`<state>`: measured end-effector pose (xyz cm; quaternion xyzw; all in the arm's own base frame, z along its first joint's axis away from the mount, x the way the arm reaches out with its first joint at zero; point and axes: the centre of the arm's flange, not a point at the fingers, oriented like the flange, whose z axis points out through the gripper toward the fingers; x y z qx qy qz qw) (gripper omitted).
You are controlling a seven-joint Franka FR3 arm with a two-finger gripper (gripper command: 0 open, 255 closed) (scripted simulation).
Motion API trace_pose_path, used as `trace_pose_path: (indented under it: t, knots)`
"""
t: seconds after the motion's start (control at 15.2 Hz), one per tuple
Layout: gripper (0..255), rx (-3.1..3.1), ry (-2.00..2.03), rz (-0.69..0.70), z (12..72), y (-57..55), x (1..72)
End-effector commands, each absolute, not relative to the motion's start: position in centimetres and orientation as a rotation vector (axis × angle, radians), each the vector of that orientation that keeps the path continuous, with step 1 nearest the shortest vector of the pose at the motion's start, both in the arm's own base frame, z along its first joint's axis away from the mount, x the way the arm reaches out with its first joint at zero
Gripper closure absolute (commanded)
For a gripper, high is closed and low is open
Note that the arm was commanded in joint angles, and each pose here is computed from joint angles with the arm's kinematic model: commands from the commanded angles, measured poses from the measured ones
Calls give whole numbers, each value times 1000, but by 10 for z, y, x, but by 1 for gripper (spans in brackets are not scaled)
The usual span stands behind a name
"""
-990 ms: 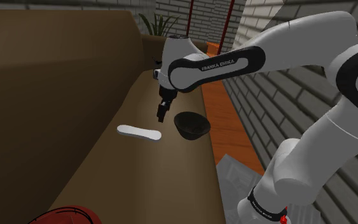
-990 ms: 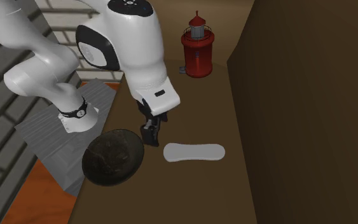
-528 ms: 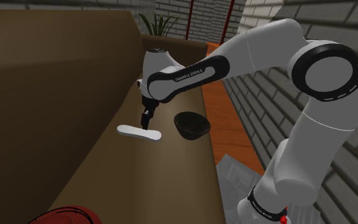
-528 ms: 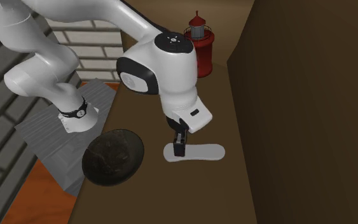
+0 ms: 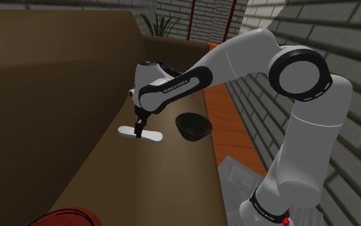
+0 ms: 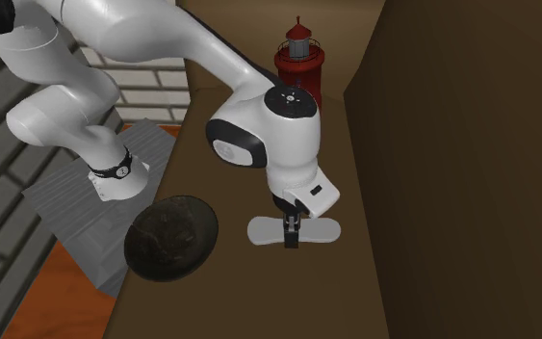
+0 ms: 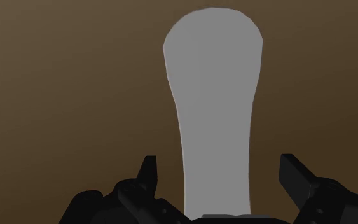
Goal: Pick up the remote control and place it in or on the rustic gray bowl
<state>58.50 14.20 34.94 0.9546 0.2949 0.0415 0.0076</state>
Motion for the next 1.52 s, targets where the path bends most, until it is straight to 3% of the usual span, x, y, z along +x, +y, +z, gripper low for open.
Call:
trace_pose_path:
  t: [0.0,0.59,0.66,1.45]
  knots:
    - [0,2984,922,131,338,143,585]
    - [0,2984,922,130,330,143,586]
    - [255,2984,922,130,330,143,586]
    - [255,2984,922,131,346,143,586]
